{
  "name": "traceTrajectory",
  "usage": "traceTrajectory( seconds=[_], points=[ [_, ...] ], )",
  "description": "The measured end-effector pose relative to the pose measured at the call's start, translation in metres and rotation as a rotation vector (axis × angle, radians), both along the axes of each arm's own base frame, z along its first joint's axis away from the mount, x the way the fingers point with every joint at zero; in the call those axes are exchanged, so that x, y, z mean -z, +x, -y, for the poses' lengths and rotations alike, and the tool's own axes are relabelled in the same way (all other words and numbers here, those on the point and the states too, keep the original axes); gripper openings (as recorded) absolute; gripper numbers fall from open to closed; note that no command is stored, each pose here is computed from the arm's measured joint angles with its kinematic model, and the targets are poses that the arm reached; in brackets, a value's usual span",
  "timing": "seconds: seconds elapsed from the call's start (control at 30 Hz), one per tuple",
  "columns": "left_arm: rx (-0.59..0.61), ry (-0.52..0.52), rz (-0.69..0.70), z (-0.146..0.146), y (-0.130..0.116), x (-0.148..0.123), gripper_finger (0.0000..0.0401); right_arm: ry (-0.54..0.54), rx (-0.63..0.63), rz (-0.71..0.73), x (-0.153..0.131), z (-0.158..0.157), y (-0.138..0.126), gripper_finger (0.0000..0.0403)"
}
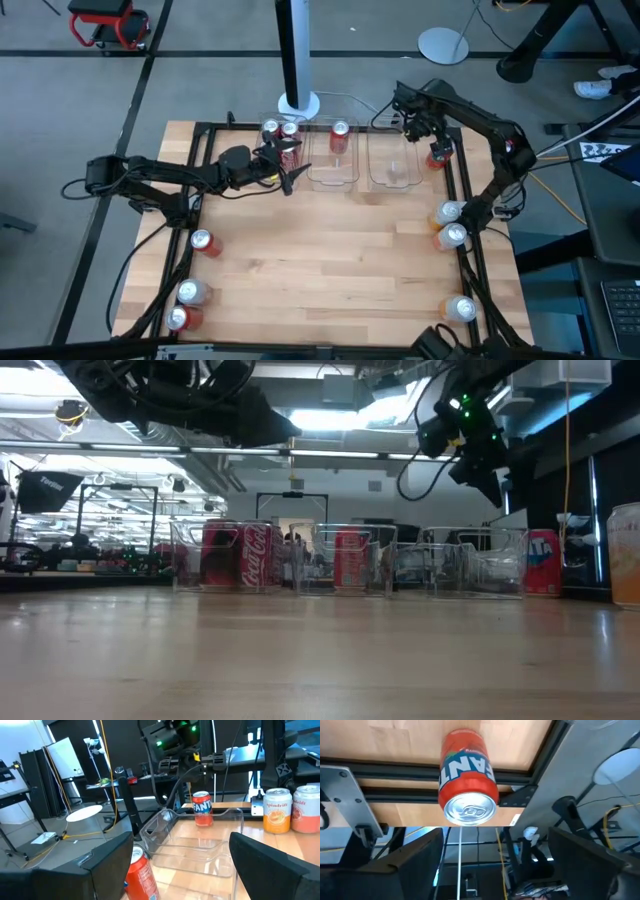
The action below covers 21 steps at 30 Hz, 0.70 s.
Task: Sort soda cans
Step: Put the top right orange soda can into the middle transparent bin
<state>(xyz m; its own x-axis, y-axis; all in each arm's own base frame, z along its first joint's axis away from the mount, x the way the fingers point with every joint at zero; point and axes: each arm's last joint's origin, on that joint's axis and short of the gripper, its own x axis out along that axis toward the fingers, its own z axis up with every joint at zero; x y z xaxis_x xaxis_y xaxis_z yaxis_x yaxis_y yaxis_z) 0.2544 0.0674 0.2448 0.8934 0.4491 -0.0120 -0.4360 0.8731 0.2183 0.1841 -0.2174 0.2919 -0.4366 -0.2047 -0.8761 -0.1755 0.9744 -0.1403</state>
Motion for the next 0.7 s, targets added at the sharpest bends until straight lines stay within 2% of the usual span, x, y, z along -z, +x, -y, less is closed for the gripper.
traceTrajectory(
  seconds=[0.27, 0.53, 0.7],
  points=[
    [0.000, 0.012, -0.029, 0.000, 0.000, 0.002, 0.0318, 0.062, 0.058, -0.009, 0.016, 0.014, -0.004, 0.0340],
    [0.001, 0.009, -0.043, 0.000, 0.000, 0.003, 0.0318, 0.169, 0.068, -0.098, 0.048, 0.005, -0.014, 0.0335],
    [0.000, 0.011, -0.034, 0.000, 0.000, 0.002, 0.0318, 0.147, 0.050, -0.149, 0.058, 0.003, -0.017, 0.0335]
  ],
)
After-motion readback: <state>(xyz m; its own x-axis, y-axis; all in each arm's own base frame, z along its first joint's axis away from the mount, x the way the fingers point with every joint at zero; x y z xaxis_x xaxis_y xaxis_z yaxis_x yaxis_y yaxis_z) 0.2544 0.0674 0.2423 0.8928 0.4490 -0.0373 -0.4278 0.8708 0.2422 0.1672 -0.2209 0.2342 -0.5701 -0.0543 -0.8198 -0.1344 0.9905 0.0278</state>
